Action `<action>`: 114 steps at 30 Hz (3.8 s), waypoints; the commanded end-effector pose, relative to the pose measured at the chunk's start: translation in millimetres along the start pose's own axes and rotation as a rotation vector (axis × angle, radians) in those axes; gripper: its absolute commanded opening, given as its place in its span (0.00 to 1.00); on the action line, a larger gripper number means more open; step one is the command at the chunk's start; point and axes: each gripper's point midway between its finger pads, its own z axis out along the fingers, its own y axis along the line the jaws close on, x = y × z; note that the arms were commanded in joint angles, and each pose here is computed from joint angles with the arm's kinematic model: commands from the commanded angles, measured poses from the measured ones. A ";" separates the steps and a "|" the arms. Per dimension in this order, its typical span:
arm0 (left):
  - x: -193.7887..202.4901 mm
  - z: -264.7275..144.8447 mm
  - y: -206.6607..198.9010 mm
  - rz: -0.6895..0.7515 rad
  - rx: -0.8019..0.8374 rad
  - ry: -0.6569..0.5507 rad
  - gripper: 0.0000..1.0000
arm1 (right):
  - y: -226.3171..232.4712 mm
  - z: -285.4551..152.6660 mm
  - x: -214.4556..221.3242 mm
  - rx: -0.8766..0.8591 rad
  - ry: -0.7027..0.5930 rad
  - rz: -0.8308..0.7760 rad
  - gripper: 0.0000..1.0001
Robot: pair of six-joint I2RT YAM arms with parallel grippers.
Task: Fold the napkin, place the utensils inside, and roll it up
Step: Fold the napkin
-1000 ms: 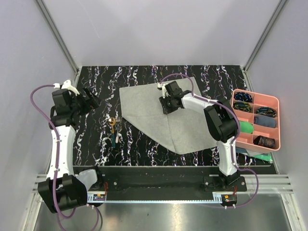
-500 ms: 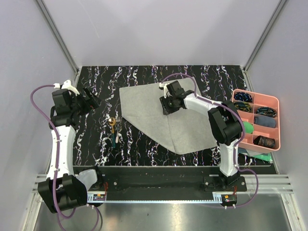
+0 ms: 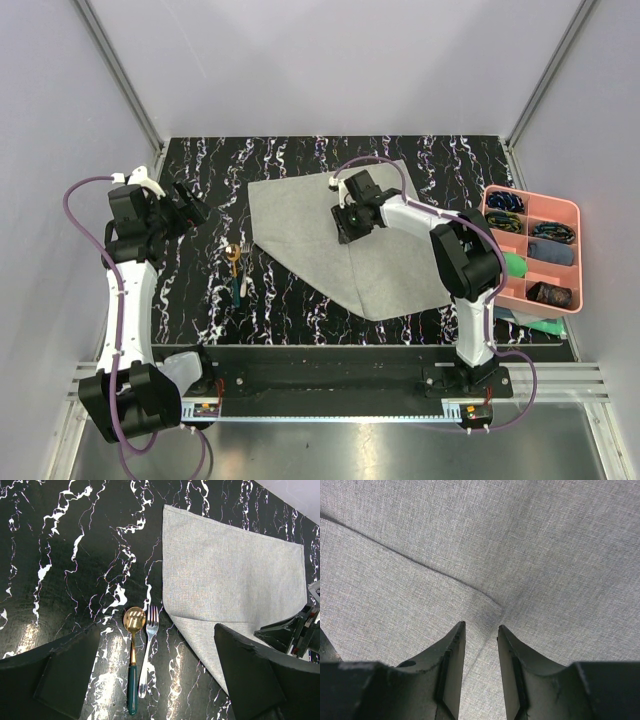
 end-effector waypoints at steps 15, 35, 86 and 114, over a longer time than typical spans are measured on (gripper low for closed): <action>-13.6 -3.4 -10.2 0.012 0.048 -0.054 0.99 | 8.9 7.2 -1.0 -0.020 0.020 -0.011 0.24; -10.1 2.1 -8.5 0.004 0.051 -0.036 0.99 | -61.6 -15.0 -63.7 0.254 -0.124 -0.013 0.00; -2.4 13.5 -3.4 -0.008 0.065 0.009 0.99 | -294.5 -31.5 -162.5 0.706 -0.279 0.090 0.00; -3.8 12.5 -2.8 -0.007 0.063 0.002 0.99 | -329.9 -78.9 -171.4 0.758 -0.365 0.200 0.00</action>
